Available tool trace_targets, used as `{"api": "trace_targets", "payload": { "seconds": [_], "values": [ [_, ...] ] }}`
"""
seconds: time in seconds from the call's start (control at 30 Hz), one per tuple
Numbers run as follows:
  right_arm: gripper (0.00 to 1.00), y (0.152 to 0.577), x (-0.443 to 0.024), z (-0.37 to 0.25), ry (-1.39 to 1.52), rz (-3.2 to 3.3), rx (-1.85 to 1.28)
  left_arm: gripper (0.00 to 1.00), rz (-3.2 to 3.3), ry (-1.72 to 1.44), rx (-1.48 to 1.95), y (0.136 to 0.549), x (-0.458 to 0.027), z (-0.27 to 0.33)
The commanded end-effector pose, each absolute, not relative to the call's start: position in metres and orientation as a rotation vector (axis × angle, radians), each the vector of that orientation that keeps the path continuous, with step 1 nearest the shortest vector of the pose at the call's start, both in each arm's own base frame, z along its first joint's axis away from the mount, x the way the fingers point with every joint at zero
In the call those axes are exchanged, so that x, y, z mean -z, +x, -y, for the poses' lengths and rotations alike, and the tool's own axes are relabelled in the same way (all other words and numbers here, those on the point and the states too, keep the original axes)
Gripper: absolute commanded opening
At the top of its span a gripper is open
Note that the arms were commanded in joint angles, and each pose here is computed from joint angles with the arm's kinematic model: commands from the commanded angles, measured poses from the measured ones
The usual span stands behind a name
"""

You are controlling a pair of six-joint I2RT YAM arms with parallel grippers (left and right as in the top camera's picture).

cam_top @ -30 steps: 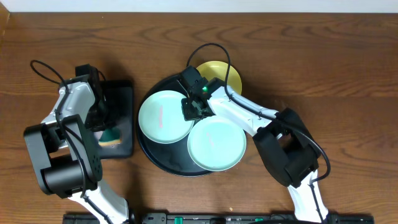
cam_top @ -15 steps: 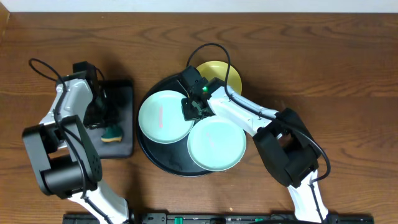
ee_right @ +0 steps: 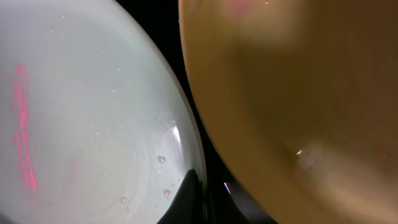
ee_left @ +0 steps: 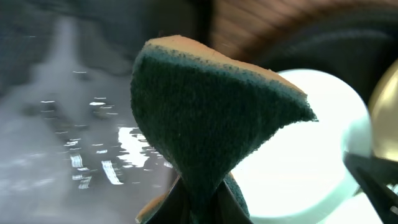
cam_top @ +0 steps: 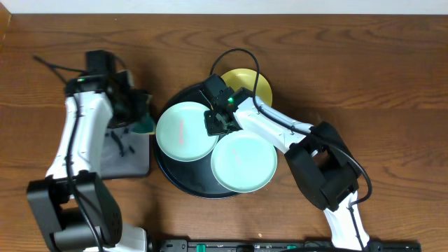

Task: Clean dirty plates on tray and stack at the side

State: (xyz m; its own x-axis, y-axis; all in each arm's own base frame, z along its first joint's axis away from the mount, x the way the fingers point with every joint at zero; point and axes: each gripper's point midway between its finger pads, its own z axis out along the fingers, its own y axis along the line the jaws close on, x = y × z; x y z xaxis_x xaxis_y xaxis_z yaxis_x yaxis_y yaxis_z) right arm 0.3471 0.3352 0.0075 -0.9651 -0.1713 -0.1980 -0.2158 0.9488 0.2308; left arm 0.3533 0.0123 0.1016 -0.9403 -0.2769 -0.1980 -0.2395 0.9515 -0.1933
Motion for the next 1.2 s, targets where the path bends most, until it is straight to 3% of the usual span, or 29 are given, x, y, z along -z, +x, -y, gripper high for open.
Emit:
{"api": "trace_targets", "payload": {
  "seconds": [0.0,0.47,0.57,0.7,0.8,0.9,1.07,1.17],
  "values": [
    [0.01,0.346,0.002,-0.333,-0.309,-2.934,-0.325,0.07,-2.934,-0.409,0.306,0.349,-0.085,0.017],
    [0.01,0.346,0.002,-0.333,-0.309,-2.934,-0.325,0.07,-3.12,-0.399,0.197,0.345,-0.008,0.055],
    [0.01,0.346,0.002,-0.334,-0.309,-2.933,-0.326,0.07,-3.141,-0.328,0.338,0.342,-0.008,0.071],
    [0.01,0.347,0.002,-0.334,-0.308,-2.931,-0.328,0.08,-3.08,-0.006,0.793,0.338,-0.026,0.117],
    [0.01,0.347,0.002,-0.334,-0.309,-2.931,-0.328,0.08,-3.055,0.035,0.863,0.338,-0.03,0.124],
    [0.01,0.347,0.002,-0.334,-0.309,-2.931,-0.328,0.08,-3.11,-0.115,0.623,0.342,-0.017,0.1],
    [0.01,0.347,0.002,-0.334,-0.308,-2.931,-0.328,0.07,-2.991,-0.775,-0.354,0.335,-0.009,-0.006],
    [0.01,0.347,0.002,-0.334,-0.309,-2.93,-0.329,0.08,-2.896,-0.862,-0.604,0.327,-0.018,-0.033]
  ]
}}
